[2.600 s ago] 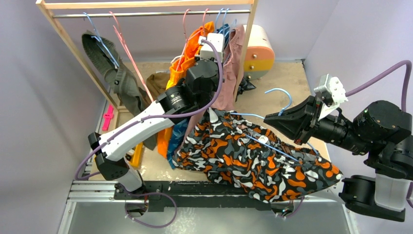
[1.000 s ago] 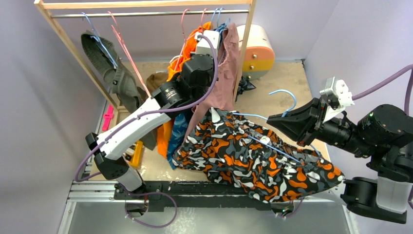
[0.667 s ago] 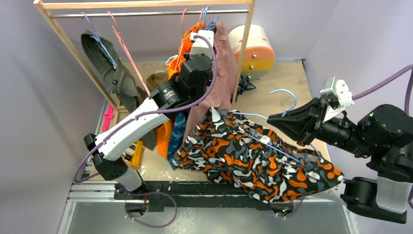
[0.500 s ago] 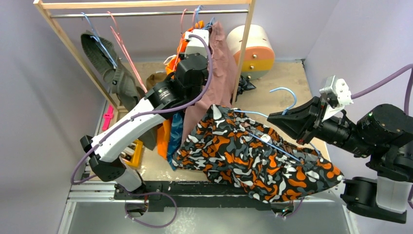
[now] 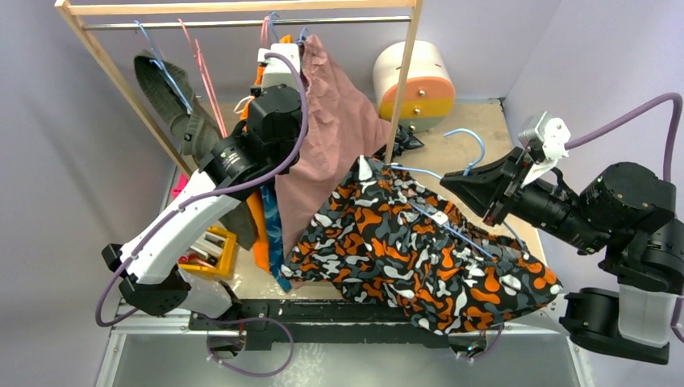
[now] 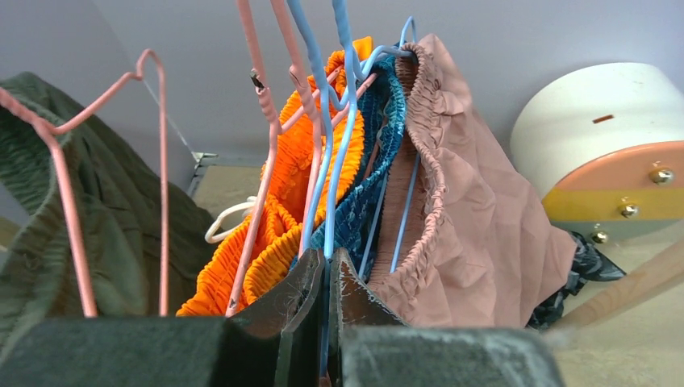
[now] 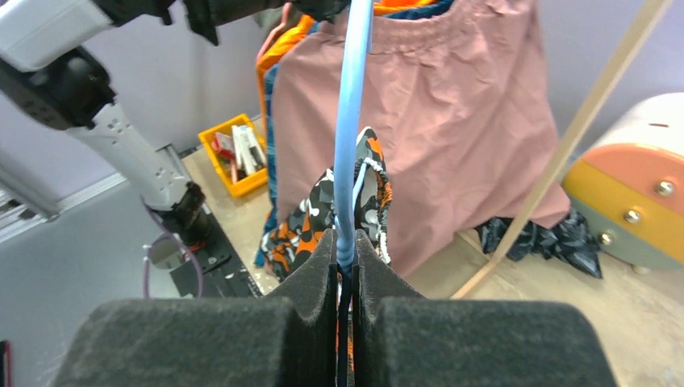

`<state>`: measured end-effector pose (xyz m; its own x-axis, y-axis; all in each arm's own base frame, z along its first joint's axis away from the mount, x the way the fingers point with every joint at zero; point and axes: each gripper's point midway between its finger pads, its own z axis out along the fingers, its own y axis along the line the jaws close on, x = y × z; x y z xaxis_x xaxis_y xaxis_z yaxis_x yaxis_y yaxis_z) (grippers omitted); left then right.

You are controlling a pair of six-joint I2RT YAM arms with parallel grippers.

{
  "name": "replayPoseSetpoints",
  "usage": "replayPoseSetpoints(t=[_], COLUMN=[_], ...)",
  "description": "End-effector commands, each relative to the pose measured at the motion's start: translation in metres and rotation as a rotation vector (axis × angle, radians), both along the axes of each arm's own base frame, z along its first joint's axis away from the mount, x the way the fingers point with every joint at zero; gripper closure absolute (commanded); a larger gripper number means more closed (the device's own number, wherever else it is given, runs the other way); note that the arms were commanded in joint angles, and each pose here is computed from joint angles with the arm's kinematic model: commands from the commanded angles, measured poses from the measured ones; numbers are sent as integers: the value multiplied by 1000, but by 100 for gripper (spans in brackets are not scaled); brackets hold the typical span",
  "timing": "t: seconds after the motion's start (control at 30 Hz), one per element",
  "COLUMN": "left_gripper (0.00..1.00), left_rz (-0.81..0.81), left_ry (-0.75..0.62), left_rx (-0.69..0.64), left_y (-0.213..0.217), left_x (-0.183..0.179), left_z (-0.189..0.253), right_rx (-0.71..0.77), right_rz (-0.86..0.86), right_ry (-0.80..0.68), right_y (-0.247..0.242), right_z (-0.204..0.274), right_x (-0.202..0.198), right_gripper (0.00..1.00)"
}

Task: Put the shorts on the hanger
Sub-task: Place the hanger at the clothesline.

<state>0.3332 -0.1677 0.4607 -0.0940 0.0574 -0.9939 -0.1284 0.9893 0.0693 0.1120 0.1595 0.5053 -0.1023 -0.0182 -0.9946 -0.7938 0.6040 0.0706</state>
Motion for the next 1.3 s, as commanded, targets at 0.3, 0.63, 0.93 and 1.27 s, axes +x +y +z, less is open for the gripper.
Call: replayPoseSetpoints(t=[0.3, 0.63, 0.93, 1.27], left_gripper=[100, 100, 100, 100], left_rz=[145, 132, 98, 103], left_ry=[-24, -16, 1, 3], left_rx=[51, 39, 49, 61], left_y=[46, 43, 35, 36], left_x=[-13, -12, -9, -9], left_z=[9, -1, -11, -17], right_rx=[23, 582, 84, 443], right_rz=[-681, -589, -548, -209], right_ry=[-23, -311, -113, -302], right_y=[-80, -141, -40, -64], right_z=[32, 184, 55, 170], right_x=[74, 31, 80, 7], right_gripper=[100, 100, 100, 100])
